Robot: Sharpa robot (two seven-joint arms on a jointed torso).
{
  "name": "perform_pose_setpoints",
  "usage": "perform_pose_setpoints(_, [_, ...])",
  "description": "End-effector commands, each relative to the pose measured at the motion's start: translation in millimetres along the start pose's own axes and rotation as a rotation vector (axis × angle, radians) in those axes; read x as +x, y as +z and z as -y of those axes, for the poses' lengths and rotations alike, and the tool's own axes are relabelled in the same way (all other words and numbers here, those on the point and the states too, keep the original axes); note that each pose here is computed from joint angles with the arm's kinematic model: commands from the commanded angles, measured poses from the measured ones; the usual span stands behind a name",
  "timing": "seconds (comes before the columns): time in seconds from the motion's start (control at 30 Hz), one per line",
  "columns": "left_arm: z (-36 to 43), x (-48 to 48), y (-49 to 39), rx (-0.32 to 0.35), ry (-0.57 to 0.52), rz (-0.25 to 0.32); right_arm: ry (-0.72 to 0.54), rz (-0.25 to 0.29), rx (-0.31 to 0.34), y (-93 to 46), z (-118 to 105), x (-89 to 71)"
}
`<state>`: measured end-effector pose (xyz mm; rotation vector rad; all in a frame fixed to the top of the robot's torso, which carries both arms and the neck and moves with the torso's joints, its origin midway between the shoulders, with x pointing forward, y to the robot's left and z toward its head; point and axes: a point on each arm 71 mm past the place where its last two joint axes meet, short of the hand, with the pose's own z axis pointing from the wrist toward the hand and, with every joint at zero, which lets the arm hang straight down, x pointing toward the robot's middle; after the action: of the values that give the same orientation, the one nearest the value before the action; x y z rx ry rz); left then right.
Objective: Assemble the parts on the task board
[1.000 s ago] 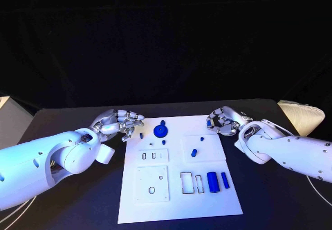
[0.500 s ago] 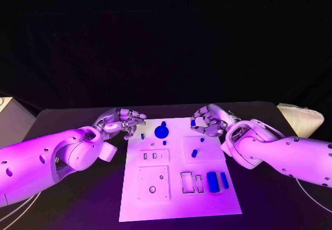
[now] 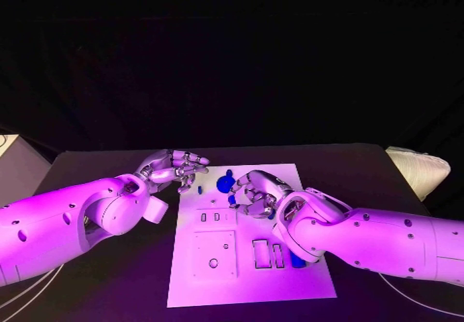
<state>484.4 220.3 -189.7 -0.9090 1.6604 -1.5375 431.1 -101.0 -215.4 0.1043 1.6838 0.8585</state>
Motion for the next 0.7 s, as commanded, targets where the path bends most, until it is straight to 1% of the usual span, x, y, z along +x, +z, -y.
perform_pose_setpoints(0.03, [0.5,3.1,1.0,0.004,-0.01,-0.019,-0.064,-0.014,0.017,2.8,-0.5,7.7])
perform_pose_setpoints(0.33, [0.5,4.0,1.1,0.003,-0.01,-0.02,-0.107,-0.024,0.007,6.1,-6.3,27.7])
perform_pose_setpoints(0.53, [0.6,4.2,1.2,0.003,-0.01,-0.021,-0.113,-0.03,-0.003,7.9,-8.8,37.0])
perform_pose_setpoints(0.7, [0.5,4.1,1.0,0.002,-0.01,-0.021,-0.12,-0.034,-0.006,8.6,-9.3,41.4])
